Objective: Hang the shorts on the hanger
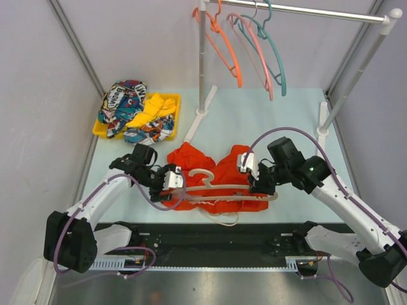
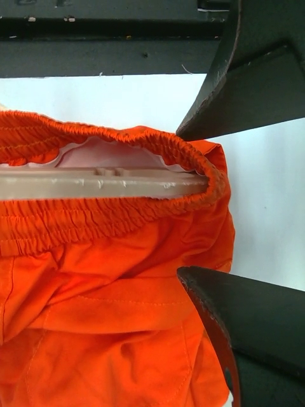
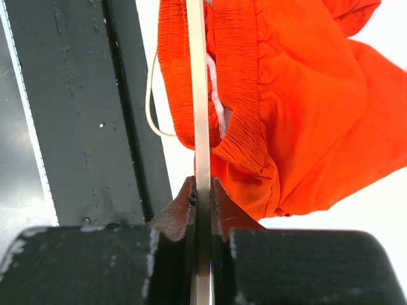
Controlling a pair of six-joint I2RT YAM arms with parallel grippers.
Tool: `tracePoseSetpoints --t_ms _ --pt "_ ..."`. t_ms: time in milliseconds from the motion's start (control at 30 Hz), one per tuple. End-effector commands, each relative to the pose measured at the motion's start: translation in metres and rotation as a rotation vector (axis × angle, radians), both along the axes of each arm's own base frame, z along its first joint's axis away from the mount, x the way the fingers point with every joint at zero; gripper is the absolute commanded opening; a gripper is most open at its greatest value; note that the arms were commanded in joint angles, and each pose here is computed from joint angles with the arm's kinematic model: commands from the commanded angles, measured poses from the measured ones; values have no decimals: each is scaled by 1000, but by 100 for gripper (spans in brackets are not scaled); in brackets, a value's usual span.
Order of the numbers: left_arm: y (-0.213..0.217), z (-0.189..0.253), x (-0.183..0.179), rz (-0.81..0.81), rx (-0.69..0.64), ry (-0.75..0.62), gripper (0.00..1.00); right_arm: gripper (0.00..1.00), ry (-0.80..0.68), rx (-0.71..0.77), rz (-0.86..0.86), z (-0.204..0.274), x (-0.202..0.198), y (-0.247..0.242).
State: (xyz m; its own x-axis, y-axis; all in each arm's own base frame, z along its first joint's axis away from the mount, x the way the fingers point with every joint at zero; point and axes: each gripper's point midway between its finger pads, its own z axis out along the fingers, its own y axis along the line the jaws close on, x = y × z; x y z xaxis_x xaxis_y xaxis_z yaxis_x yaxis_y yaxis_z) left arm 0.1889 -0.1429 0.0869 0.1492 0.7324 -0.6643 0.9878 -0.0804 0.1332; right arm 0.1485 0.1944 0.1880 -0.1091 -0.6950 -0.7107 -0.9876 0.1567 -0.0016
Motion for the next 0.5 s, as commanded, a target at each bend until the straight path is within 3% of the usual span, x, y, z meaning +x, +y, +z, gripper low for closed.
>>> tracePoseSetpoints --t_ms 0,233,400,467 --pt "1 -8 -9 -61 -5 -1 86 0 -78 83 46 15 7 15" --pt "7 -24 -14 -64 18 -12 86 0 -95 89 57 13 9 18" --pt "-3 -23 -14 -47 -36 49 53 0 -105 101 67 13 10 23" --pt "-11 -9 -10 -40 -84 47 50 0 -104 102 69 12 9 26"
